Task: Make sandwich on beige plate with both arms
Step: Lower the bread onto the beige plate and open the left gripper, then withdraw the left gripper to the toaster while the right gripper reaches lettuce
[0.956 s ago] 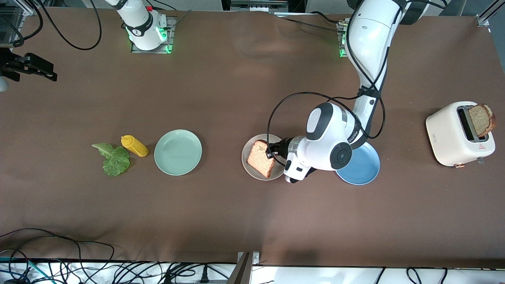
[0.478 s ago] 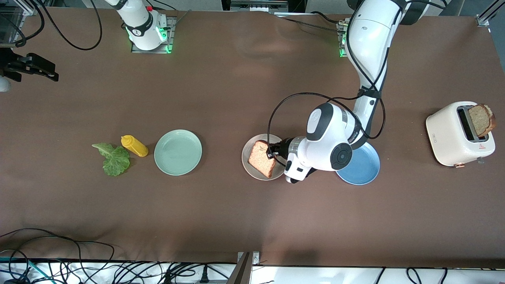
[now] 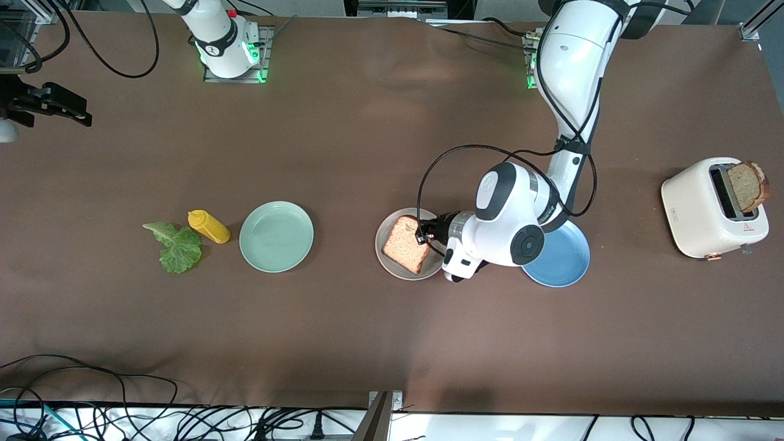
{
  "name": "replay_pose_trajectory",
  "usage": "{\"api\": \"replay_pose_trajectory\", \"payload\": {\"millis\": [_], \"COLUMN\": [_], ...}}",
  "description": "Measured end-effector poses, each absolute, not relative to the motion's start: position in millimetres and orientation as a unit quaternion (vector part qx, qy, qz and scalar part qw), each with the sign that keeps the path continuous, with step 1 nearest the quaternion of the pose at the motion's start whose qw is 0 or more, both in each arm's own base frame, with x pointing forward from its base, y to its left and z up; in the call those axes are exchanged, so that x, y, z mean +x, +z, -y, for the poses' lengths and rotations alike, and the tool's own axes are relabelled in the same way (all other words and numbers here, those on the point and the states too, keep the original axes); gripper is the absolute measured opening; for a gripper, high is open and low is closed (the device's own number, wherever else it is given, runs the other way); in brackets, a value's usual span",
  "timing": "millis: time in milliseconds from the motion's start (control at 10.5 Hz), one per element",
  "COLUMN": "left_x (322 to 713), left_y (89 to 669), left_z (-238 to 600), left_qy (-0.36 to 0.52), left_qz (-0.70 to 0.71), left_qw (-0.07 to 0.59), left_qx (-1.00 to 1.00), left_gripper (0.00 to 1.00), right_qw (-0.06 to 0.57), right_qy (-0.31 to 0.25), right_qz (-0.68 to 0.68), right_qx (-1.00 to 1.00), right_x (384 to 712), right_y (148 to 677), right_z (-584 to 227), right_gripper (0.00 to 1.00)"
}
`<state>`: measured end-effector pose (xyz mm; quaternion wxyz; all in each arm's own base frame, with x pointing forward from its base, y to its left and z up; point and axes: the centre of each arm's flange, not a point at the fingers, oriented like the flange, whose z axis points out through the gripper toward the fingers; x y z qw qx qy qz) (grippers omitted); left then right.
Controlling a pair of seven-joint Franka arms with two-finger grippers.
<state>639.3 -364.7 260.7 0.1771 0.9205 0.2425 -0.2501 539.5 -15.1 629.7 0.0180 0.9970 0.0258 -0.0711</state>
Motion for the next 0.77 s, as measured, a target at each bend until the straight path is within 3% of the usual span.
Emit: {"api": "replay_pose_trajectory", "payload": {"millis": [574, 765], "left_x": [632, 631], "left_y": [239, 235], "left_z": [359, 358], "left_qy": [-0.272, -0.275], "left_qz": [-0.248, -0.248], "left_qw": [0.161, 0.158], "left_qx": [0.916, 0.915], "left_gripper": [0.05, 0.27], "right_qw": [0.015, 0.016], "right_qy": [-0.064, -0.07], "right_qz": [-0.026, -0.025], "right_qx": [0.998, 0.997], "right_x": [546, 551], "right_y": [625, 617], "right_z": [15, 16], "right_gripper": [1.0, 1.0]}}
